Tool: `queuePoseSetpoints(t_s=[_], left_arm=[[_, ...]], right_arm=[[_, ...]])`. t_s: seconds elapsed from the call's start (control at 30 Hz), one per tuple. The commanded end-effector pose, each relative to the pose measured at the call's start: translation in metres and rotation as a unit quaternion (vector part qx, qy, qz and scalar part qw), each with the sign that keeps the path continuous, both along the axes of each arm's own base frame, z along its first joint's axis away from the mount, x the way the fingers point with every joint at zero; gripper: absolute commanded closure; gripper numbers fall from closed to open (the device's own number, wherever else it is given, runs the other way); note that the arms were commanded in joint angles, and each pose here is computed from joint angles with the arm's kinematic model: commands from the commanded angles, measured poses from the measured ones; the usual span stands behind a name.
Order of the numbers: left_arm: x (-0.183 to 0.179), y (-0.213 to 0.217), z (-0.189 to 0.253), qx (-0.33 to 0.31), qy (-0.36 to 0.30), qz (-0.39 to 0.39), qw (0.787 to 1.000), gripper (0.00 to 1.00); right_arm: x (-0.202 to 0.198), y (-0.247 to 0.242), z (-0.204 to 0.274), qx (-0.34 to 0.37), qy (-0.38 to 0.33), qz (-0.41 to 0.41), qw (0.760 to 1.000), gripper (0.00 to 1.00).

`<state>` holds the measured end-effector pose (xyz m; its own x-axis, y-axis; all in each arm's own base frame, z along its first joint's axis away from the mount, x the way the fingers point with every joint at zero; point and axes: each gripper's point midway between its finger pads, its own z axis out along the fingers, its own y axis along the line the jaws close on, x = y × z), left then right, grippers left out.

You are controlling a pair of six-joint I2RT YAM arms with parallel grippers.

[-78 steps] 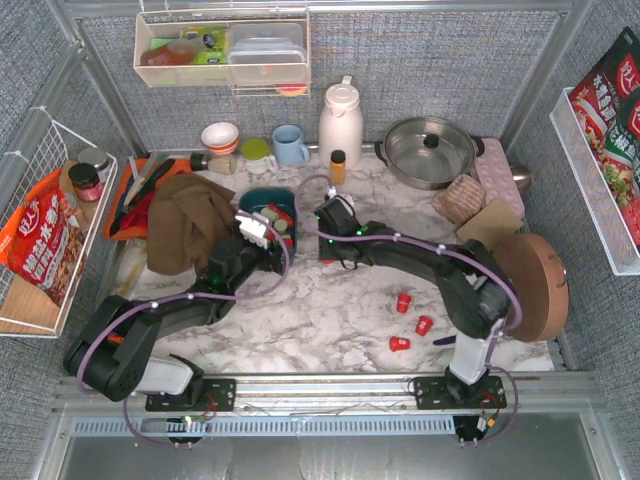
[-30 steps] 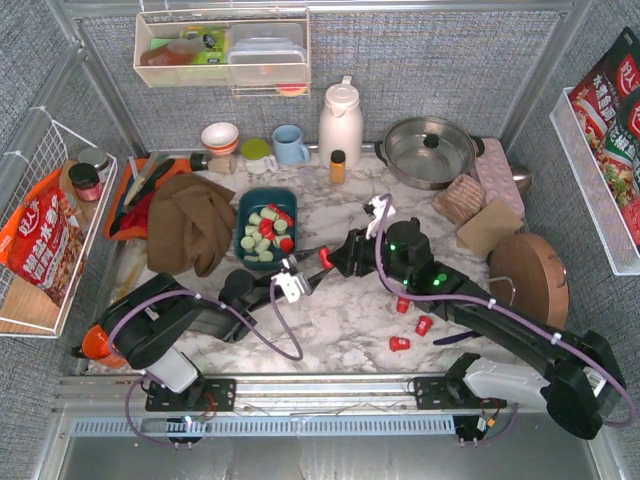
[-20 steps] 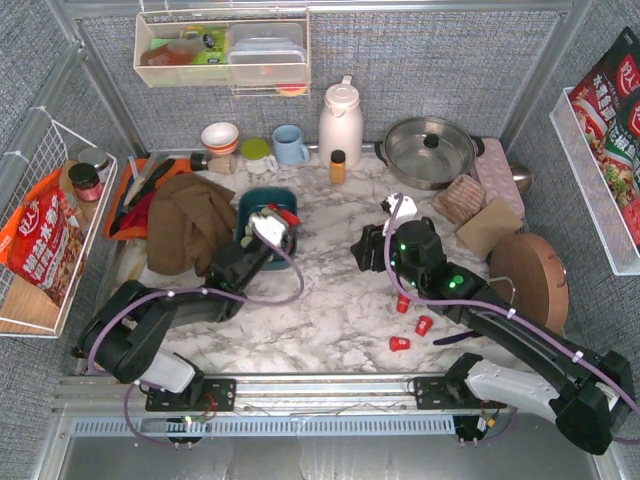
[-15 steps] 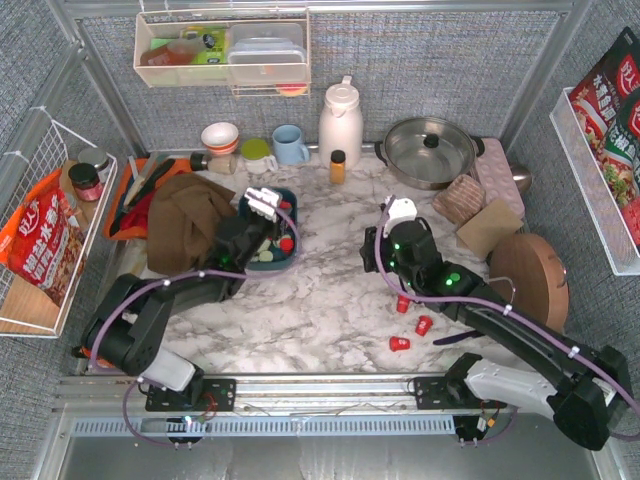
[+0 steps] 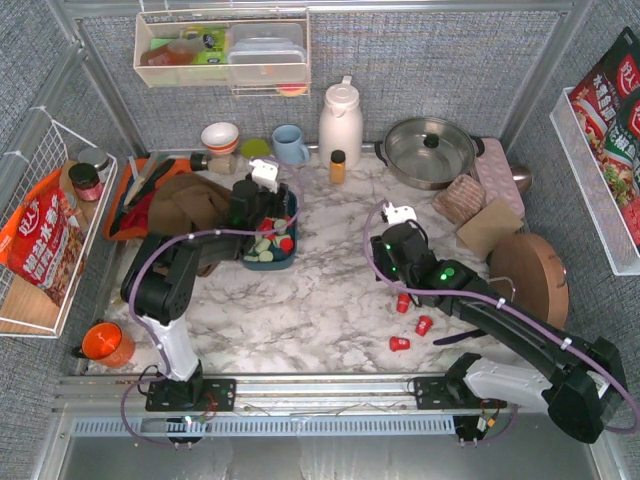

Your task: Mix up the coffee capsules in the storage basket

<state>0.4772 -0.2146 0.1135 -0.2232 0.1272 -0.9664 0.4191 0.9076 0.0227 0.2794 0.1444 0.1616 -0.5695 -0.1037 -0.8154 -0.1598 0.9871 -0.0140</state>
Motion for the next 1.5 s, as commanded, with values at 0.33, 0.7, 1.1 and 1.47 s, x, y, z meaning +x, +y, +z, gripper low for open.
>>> queuePoseSetpoints(t_s=[0.33,0.7,1.1,1.47], left_arm=[[-0.016,0.006,0.027,-0.060,-0.017,0.017,0.998,0.01],[-0.090,-0.014,0.041,-0.021,-0.020,-0.056,0.998,0.01],[-0.127,-0.031,0.038,0.039,-0.023,-0.096,0.994,0.01],[-0.140,-0.026,0.034,0.033,-0.025,-0.101,0.994,0.01]], right_arm=[[-0.051,-0.028,-0.044,-0.021,0.123,-0.048,0.991,0.40],[-0.115,-0.029,-0.065,0.025,0.211,-0.067,0.975,0.43],[-0.137,-0.026,-0.083,0.002,0.166,-0.013,0.986,0.42],[-0.150,-0.028,-0.123,0.030,0.197,-0.063,0.978,0.28]])
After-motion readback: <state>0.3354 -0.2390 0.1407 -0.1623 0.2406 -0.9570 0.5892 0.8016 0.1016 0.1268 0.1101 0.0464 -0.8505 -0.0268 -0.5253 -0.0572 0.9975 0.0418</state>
